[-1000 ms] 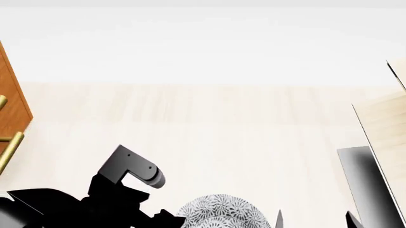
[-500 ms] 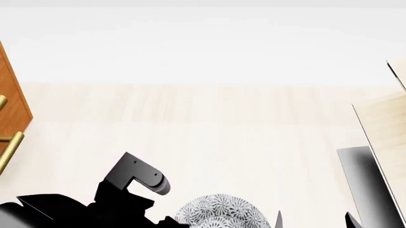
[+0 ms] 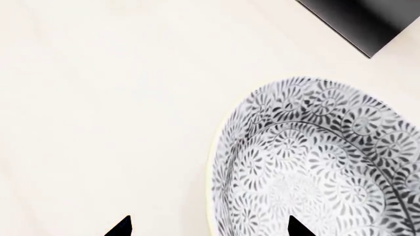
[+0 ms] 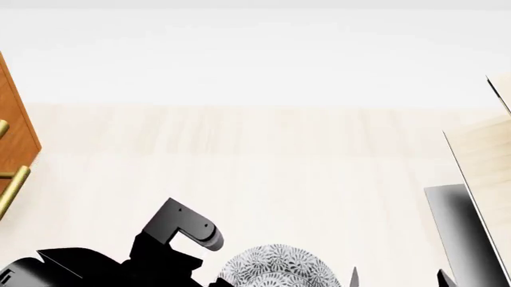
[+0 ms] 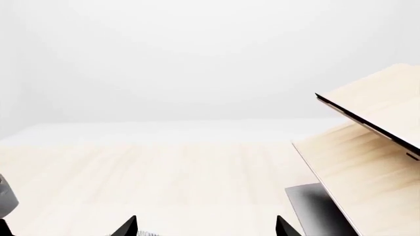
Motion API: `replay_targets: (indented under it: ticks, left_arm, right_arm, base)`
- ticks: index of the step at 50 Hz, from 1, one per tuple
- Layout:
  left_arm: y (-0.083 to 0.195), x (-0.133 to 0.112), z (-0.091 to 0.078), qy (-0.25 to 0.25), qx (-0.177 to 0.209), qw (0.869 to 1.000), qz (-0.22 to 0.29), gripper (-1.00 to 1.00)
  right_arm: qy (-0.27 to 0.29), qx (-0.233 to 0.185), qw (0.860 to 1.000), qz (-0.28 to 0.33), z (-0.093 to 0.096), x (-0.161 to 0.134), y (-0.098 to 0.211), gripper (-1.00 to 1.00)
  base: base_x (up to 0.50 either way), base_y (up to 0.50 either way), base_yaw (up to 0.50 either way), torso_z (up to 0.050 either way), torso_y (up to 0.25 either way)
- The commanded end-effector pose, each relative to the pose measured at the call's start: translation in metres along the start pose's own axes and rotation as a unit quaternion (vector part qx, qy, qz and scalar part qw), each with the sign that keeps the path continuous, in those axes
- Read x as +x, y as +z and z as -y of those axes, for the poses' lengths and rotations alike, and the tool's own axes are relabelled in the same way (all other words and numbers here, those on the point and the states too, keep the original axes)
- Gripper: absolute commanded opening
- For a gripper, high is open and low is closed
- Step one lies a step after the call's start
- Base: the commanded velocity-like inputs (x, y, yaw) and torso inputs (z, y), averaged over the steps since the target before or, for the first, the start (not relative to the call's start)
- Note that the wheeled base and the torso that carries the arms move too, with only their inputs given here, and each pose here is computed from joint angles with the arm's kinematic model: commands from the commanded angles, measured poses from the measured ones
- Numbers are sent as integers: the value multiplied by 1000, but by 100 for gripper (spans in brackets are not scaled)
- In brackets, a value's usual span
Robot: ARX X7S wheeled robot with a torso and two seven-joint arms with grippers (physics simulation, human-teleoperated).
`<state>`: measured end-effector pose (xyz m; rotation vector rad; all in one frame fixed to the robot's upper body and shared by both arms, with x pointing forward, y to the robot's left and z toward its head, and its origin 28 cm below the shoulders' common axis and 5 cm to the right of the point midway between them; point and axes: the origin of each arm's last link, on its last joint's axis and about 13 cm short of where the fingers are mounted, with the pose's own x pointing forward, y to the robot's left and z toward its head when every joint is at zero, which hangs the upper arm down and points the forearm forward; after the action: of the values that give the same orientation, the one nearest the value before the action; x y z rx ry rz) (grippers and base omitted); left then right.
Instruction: Close the top drawer of the cabinet and put the bowl on top of it.
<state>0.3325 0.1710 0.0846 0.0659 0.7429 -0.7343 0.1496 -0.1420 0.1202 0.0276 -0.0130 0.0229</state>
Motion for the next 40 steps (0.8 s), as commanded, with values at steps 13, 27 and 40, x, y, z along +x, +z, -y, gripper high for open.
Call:
replay_targets:
  ticks: [13,27,40]
  left_arm:
    - [-9,11,-1,0,1,1000,-15,100]
    - [-9,10,-2,12,-2,1000,-4,-100]
    - [-10,7,-2,14,-3,1000,0,-100]
  right_arm:
    - [0,1,1000,-2,0,0,-2,100]
    - [0,3,1000,-3,0,0,-3,100]
    - [1,4,1000,-3,0,0,-3,100]
  base:
    - [0,0,0,0,0]
    - [0,0,0,0,0]
    - [0,0,0,0,0]
